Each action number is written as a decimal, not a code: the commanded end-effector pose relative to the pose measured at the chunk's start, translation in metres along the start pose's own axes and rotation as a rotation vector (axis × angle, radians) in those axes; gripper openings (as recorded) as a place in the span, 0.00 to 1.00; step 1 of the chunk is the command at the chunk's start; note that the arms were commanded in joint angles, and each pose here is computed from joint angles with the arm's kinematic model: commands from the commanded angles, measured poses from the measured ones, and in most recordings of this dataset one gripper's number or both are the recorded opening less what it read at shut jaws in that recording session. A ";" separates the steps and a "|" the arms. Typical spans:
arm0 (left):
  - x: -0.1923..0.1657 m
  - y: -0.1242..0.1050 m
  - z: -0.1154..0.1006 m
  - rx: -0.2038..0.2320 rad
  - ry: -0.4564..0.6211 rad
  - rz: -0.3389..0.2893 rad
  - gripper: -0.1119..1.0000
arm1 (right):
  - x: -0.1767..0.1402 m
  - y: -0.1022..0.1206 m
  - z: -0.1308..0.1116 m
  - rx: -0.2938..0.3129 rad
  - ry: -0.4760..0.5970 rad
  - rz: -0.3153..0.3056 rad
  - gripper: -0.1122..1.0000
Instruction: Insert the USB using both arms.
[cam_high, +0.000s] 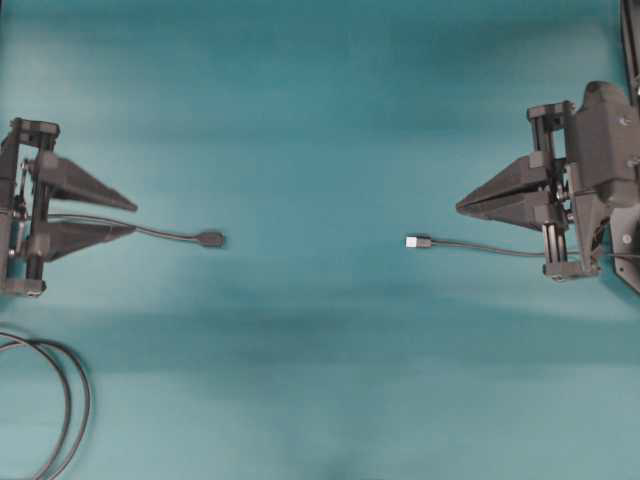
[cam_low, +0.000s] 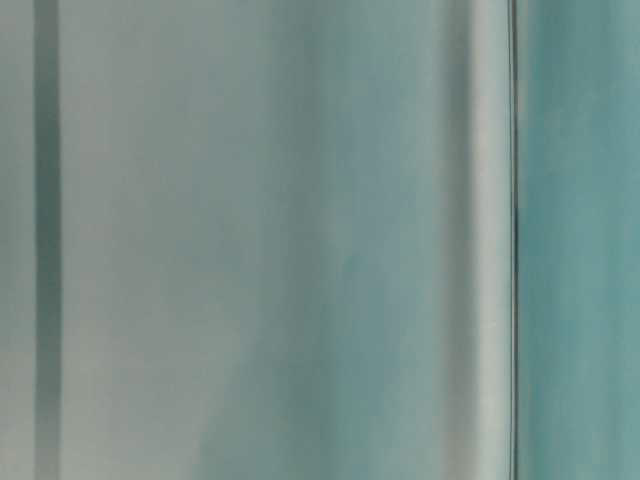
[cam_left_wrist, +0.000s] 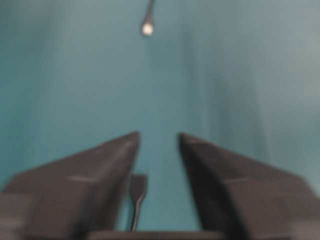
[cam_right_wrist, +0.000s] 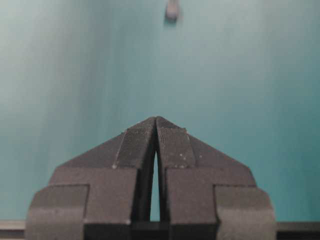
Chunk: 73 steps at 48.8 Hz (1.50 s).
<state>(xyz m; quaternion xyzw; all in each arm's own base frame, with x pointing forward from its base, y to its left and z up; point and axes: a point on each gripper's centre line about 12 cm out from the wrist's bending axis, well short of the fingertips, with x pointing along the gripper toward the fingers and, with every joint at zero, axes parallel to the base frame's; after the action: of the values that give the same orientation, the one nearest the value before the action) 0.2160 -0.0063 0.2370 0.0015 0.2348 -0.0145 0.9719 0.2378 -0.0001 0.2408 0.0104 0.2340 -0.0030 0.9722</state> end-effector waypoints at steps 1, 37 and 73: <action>0.002 0.000 0.006 -0.016 0.002 -0.002 0.73 | 0.003 0.000 0.006 -0.004 0.026 0.000 0.10; 0.043 0.000 -0.035 -0.003 0.258 -0.001 0.75 | 0.089 -0.001 -0.054 0.060 0.449 -0.024 0.53; 0.069 0.001 -0.045 0.062 0.342 -0.009 0.79 | 0.112 -0.005 -0.082 0.065 0.571 -0.039 0.56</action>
<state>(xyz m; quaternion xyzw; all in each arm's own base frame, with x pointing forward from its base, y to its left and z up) 0.2488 -0.0072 0.1572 0.0213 0.4077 -0.0212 0.9126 0.2929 -0.0017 0.1105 0.0362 0.5096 -0.0244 0.8593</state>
